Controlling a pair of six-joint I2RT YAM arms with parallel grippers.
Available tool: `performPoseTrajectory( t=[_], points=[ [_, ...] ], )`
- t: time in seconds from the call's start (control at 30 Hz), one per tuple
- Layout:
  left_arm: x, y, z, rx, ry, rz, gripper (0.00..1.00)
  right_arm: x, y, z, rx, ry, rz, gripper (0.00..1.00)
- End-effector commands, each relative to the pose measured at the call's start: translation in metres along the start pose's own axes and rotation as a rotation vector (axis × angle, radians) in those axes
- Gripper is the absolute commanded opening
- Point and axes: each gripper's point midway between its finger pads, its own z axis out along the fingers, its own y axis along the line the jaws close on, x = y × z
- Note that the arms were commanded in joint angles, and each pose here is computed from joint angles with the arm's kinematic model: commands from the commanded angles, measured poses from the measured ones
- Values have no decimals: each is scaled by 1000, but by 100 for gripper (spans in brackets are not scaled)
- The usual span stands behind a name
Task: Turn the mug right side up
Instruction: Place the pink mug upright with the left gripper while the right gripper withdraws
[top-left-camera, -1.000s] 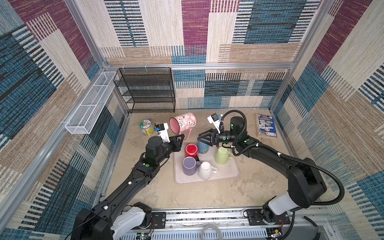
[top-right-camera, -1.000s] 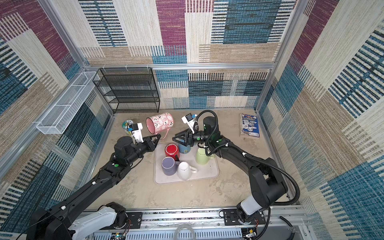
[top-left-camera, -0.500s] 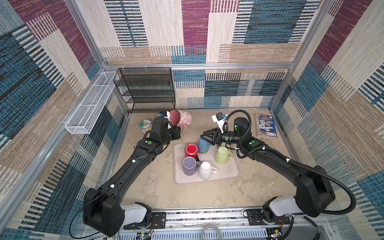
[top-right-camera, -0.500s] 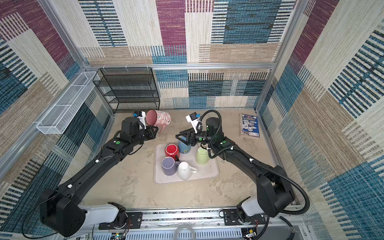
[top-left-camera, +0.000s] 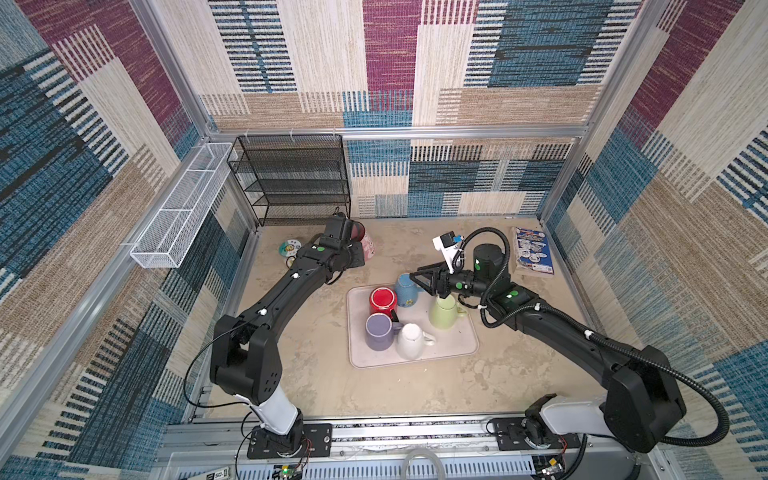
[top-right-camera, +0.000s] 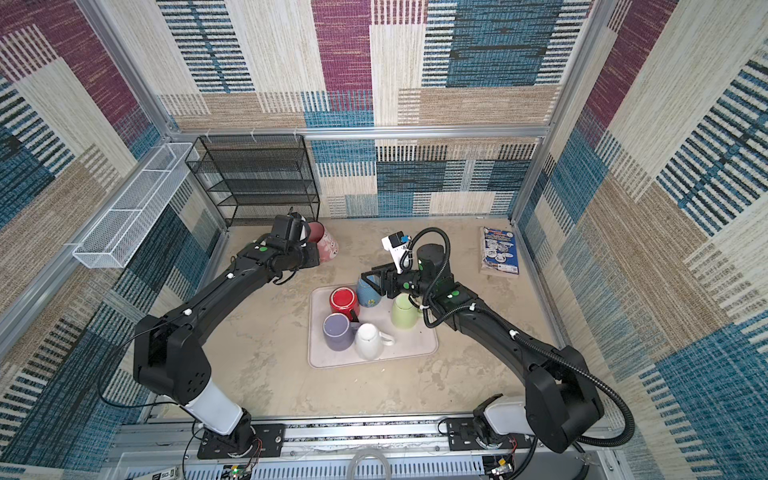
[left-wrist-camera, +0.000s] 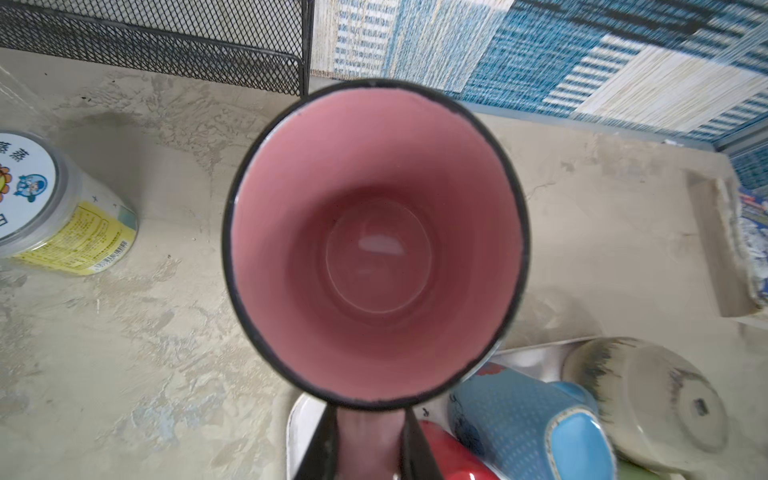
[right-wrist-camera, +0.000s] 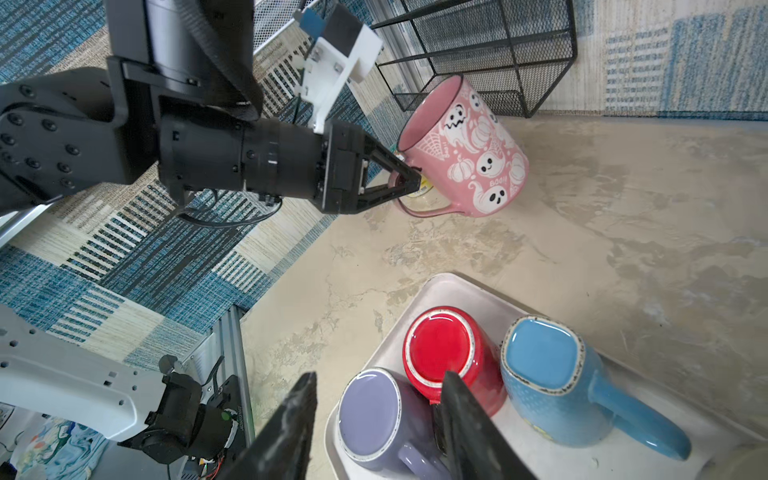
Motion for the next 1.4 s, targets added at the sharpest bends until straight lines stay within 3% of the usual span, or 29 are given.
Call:
performPoseTrajectory(
  t=[0.0,0.5,0.8,1.37],
  points=[
    [-17,7,9,-59,-52,55,0,-5,2,-1,1,-27,-20,51],
    [-18,42,61,-176,-8,73,0,3,-3,3,-6,-19,-15,51],
    [-19,72,76,-215,14,63,0,8,-7,7,-9,-7,-7,51],
    [-9,94,88,-235,48,78,0,9,-7,10,-21,2,-3,52]
  ],
)
